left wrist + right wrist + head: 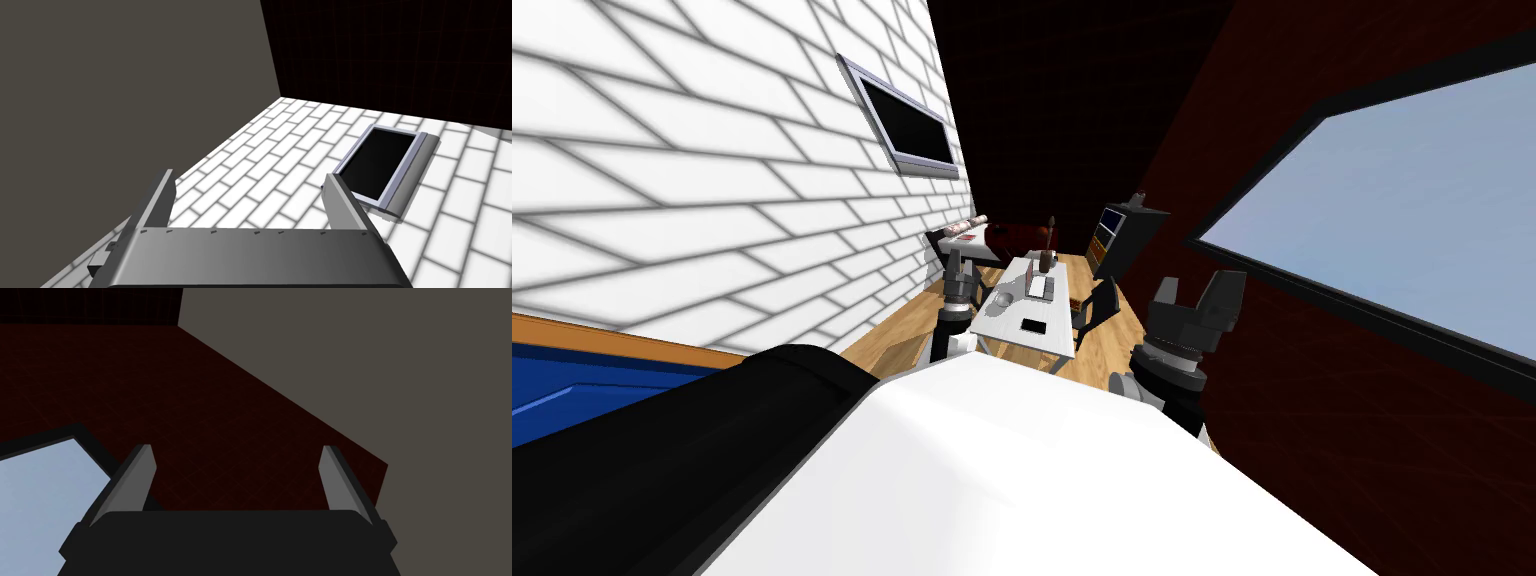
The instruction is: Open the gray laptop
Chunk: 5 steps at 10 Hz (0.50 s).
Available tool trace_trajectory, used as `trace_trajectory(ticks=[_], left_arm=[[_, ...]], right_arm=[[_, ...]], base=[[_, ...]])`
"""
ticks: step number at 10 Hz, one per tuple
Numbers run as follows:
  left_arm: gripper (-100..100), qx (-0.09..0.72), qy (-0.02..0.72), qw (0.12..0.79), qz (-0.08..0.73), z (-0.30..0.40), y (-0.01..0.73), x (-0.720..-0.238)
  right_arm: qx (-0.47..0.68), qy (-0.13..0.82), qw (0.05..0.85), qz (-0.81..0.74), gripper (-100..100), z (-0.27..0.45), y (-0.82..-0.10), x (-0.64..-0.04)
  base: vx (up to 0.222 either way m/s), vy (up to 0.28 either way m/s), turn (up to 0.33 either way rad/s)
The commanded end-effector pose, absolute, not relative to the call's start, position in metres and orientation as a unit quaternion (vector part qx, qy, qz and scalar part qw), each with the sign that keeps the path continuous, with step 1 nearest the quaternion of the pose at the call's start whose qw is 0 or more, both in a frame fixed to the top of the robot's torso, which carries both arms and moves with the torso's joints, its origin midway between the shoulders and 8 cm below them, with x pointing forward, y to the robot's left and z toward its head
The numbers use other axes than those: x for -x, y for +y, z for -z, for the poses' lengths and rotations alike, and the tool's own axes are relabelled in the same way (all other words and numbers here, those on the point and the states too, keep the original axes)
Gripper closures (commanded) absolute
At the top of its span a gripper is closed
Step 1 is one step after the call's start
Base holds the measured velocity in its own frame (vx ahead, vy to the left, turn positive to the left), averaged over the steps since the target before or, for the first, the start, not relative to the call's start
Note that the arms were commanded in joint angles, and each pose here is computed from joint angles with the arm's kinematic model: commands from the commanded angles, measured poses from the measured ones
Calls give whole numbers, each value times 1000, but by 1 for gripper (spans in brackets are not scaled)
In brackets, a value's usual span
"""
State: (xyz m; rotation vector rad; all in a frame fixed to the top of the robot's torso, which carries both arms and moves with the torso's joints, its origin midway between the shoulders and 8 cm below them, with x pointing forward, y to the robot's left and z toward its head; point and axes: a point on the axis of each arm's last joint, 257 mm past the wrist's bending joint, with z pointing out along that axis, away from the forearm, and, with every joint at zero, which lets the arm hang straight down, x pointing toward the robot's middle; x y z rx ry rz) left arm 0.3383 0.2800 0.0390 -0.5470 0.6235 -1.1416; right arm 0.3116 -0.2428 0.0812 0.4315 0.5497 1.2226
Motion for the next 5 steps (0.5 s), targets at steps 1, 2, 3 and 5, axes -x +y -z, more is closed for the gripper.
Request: trace_trajectory(ticks=[1,2,3,5], left_arm=[[0,251,287,761,525,-39,280,-338],[0,251,287,761,525,-39,280,-338],[0,251,286,761,525,-39,280,-338],[0,251,286,761,525,-39,280,-338]], right_arm=[[-198,253,762,-562,0,-81,-243,-312],[-198,253,762,-562,0,-81,-243,-312],[-198,253,762,-562,0,-81,-243,-312],[-198,253,762,-562,0,-81,-243,-312]], base=[[0,0,0],[0,0,0],[0,0,0],[0,0,0]])
